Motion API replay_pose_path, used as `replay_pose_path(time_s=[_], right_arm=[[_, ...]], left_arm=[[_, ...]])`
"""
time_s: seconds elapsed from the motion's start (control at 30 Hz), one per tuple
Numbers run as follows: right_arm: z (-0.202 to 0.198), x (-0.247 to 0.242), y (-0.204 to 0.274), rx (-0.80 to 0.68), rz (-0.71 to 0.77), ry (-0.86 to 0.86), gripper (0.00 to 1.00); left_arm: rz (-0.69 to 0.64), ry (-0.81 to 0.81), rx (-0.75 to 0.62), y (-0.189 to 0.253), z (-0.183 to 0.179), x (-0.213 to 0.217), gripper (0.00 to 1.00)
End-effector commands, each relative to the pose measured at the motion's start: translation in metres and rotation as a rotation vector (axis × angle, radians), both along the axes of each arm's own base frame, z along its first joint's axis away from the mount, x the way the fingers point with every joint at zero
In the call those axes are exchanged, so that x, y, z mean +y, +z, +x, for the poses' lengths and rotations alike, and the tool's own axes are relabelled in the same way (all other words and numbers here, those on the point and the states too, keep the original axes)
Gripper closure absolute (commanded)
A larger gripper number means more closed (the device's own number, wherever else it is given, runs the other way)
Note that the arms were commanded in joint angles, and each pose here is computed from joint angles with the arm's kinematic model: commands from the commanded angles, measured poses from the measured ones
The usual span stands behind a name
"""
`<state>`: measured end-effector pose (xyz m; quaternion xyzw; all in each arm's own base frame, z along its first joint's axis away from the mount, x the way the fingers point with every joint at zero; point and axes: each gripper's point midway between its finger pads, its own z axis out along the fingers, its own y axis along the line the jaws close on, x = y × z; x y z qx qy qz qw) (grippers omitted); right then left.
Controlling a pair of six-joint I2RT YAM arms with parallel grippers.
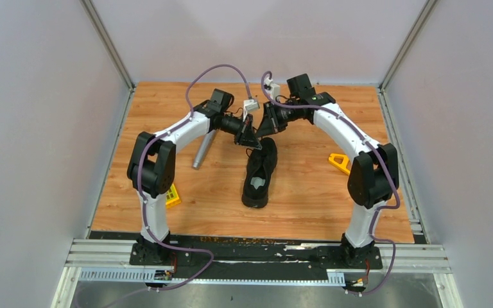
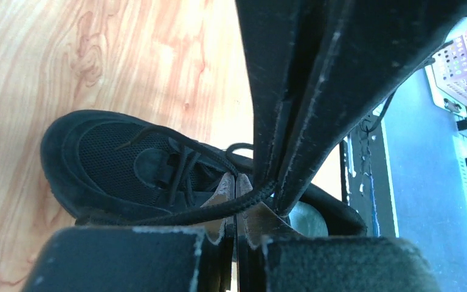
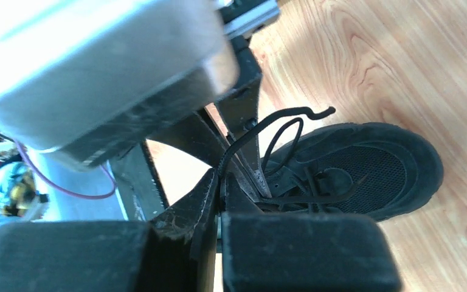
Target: Tie the shoes
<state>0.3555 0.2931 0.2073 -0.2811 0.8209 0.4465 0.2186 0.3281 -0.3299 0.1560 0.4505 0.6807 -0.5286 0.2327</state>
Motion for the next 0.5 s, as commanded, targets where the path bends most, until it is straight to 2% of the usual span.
replay_pose_path(time_s=[0.0,0.3,0.47], right_arm=[[-0.006,0.003,0.017,-0.240,-0.035,0.089,0.98],[-0.017,-0.009,0.002,-0.299,-0.150,0.143,0.98],[-0.021,-0.014,-0.001,-0.291,-0.193,0.147,0.97]], left_arm=[[-0.112,-0.069,-0.114,0.028,-0.009,-0.004,1.00],[-0.197,-0.050,-0.303,0.032,-0.009,-0.004,1.00],[-0.243,0.014,-0.305,0.034,-0.002,-0.008,1.00]])
